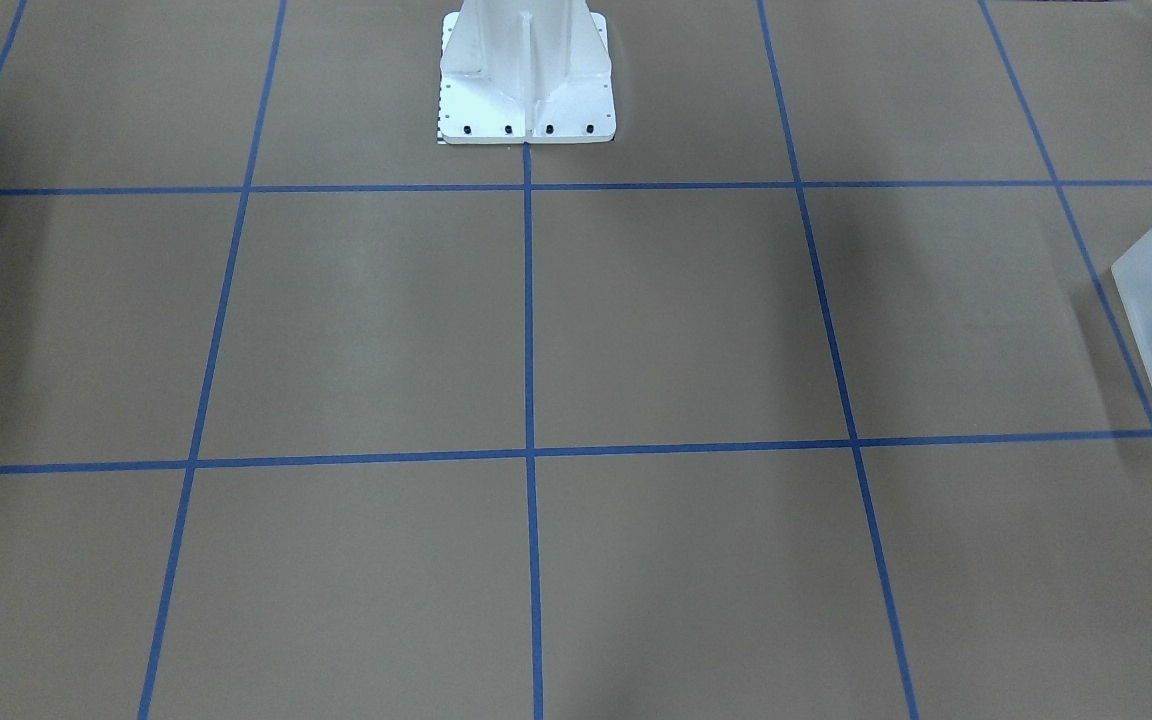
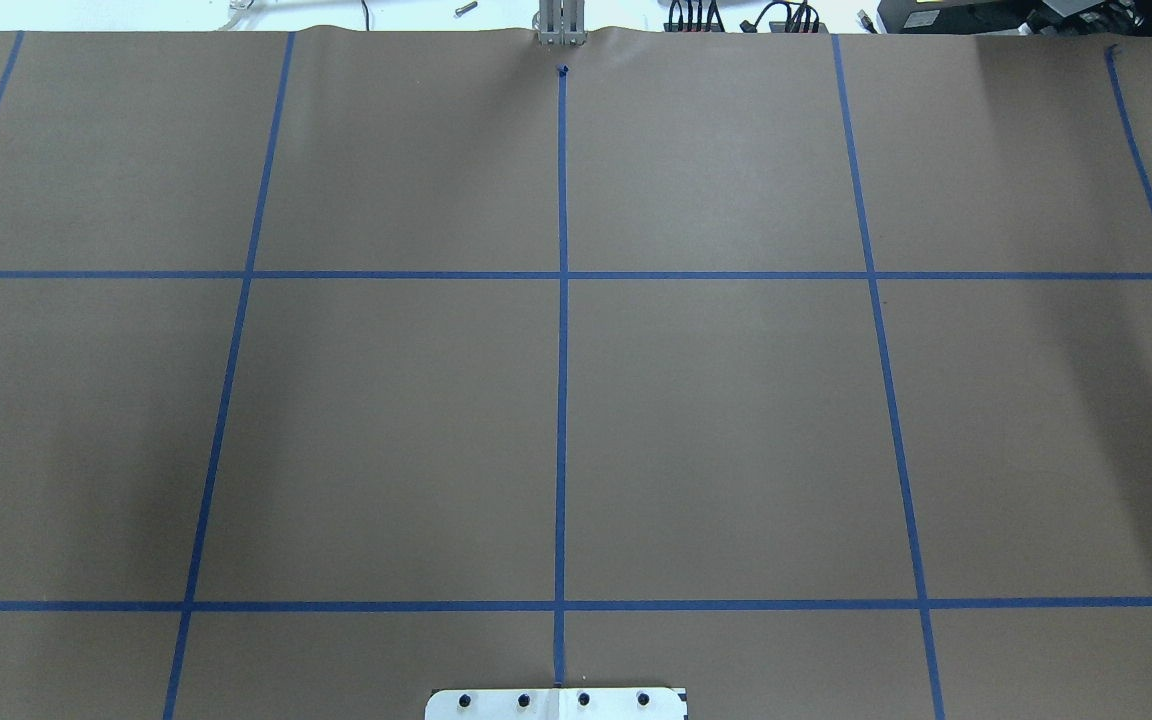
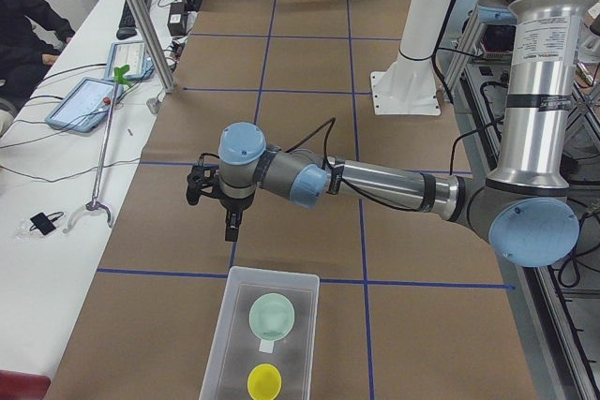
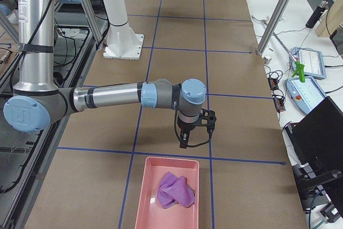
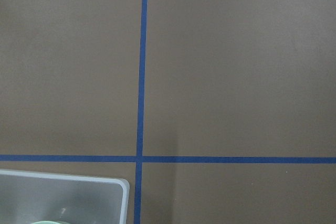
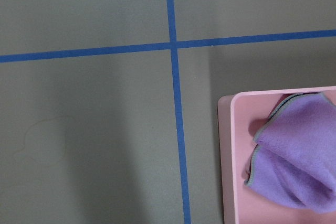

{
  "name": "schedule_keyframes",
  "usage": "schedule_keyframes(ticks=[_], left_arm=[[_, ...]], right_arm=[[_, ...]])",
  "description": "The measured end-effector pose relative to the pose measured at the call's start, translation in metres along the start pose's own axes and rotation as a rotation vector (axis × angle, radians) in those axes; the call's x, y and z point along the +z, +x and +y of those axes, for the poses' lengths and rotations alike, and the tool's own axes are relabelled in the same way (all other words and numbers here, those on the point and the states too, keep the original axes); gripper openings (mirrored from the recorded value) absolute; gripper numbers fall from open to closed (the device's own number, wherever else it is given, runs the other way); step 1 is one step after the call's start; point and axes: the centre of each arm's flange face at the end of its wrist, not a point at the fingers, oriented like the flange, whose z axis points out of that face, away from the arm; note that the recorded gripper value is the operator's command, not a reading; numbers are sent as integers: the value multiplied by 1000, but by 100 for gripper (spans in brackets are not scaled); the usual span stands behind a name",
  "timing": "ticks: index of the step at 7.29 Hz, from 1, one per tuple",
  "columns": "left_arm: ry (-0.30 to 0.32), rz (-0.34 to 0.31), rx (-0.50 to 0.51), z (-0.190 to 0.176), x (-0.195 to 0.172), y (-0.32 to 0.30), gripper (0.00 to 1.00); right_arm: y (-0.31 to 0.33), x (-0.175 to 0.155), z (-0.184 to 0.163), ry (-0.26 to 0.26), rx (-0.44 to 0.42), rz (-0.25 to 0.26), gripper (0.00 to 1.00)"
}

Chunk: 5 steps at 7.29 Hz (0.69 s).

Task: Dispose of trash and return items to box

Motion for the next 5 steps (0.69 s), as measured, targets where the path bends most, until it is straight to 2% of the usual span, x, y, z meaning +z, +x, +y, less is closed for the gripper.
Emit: schedule_keyframes(ticks=[2, 5], left_arm=[[-42, -15, -4, 11, 5, -10, 99], [-94, -31, 58, 38, 22, -40, 99]], right_arm=[[2, 1, -1, -3, 9, -20, 100], [7, 0, 0, -3, 24, -35, 100]])
